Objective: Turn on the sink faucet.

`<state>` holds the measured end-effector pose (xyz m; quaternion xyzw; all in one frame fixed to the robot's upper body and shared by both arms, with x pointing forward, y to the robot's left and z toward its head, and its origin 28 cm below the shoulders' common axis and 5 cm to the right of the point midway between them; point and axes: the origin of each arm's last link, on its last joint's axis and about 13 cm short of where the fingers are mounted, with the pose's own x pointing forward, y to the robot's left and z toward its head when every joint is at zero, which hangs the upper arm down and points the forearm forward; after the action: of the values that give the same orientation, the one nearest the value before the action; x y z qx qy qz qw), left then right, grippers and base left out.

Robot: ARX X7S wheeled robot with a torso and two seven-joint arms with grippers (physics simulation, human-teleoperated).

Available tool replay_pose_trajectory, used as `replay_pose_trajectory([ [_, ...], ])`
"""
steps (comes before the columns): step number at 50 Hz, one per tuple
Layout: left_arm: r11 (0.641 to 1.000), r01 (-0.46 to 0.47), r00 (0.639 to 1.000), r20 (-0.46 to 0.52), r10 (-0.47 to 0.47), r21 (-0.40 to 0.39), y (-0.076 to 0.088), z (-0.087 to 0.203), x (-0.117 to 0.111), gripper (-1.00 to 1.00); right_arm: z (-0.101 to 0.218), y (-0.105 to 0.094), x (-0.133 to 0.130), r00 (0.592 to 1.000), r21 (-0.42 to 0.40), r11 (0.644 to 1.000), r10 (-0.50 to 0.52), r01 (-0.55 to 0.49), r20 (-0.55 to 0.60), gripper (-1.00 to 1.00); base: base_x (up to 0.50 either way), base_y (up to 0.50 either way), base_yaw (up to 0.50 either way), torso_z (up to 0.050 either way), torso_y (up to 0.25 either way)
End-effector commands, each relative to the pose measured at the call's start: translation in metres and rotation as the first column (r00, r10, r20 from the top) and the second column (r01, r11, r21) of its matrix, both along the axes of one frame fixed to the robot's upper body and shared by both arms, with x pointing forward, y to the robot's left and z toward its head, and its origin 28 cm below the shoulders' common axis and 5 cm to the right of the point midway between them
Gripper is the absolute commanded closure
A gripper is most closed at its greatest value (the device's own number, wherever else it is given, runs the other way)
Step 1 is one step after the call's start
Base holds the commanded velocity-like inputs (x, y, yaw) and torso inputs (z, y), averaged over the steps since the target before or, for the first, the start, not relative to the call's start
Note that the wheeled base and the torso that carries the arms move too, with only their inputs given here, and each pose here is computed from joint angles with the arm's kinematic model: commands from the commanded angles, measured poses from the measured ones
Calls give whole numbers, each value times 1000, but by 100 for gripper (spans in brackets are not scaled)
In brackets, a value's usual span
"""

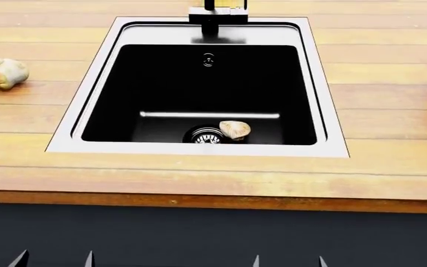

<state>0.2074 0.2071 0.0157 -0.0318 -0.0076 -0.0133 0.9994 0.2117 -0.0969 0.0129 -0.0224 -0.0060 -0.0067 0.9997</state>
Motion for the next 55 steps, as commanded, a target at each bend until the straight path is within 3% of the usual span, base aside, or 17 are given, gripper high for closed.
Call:
replay_pose_trajectory([
  [1,1000,6,1000,6,-6,1,0,0,-1,-100,0,0,0,1000,0,1000,3,-3,-1,-100,0,0,0,50,0],
  [7,1000,-1,1000,5,1,-3,0,0,-1,-100,0,1,0,1000,-4,1000,5,-5,-2,-100,0,0,0,50,0],
  [23,1000,-5,1000,-8,4,-13,1,1,-1,-100,0,1,2,1000,3,1000,11,-11,-8,-100,0,0,0,0,0],
  [26,1000,-23,1000,-8,23,11,0,4,0,-100,10,-2,3,1000,48,999,-15,14,18,-100,0,0,0,0,0],
  [28,999,-33,999,18,32,43,-1,21,1,-100,31,-5,8,998,43,999,-24,21,54,-100,0,0,0,0,0],
  [29,994,-27,999,47,22,103,-3,31,0,-100,41,-5,9,997,39,999,-26,23,68,-100,0,0,0,0,0],
  [30,993,-8,998,64,0,117,-4,41,-2,-100,53,-4,11,996,64,998,14,-20,90,-100,0,0,0,0,0],
  [33,999,-8,997,82,6,30,-5,70,2,-100,81,-4,15,992,46,999,23,-29,126,-100,0,0,0,0,0],
  [37,998,39,994,101,-43,39,-6,102,3,-100,119,-7,17,985,-13,999,53,-52,164,-100,0,0,0,0,0],
  [41,997,59,989,135,-67,57,-4,125,12,-100,144,-17,28,987,-4,1000,7,-6,163,-100,0,0,0,0,0],
  [43,995,68,987,143,-78,75,0,136,16,-100,157,-18,33,983,-67,997,58,-47,173,-100,0,0,0,0,0],
  [46,978,118,976,160,-146,174,1,153,20,-100,178,-24,40,976,-57,997,56,-45,209,-100,0,0,0,0,0],
  [47,978,101,972,190,-136,183,8,165,20,-100,184,-27,45,975,-74,996,63,-48,211,-100,0,0,0,0,0],
  [50,981,84,966,228,-124,177,14,188,40,-100,199,-34,59,977,-113,990,102,-82,189,-100,0,0,0,0,0],
  [53,976,65,956,266,-120,207,10,209,68,-100,219,-37,75,970,-135,986,122,-94,212,-100,0,0,0,0,0],
  [54,974,72,956,265,-129,213,6,218,84,-100,228,-37,86,967,-181,980,126,-86,221,-100,0,0,0,0,0],
  [55,979,79,954,269,-130,190,6,225,93,-100,235,-37,93,968,-164,982,126,-91,215,-100,0,0,0,0,0],
])
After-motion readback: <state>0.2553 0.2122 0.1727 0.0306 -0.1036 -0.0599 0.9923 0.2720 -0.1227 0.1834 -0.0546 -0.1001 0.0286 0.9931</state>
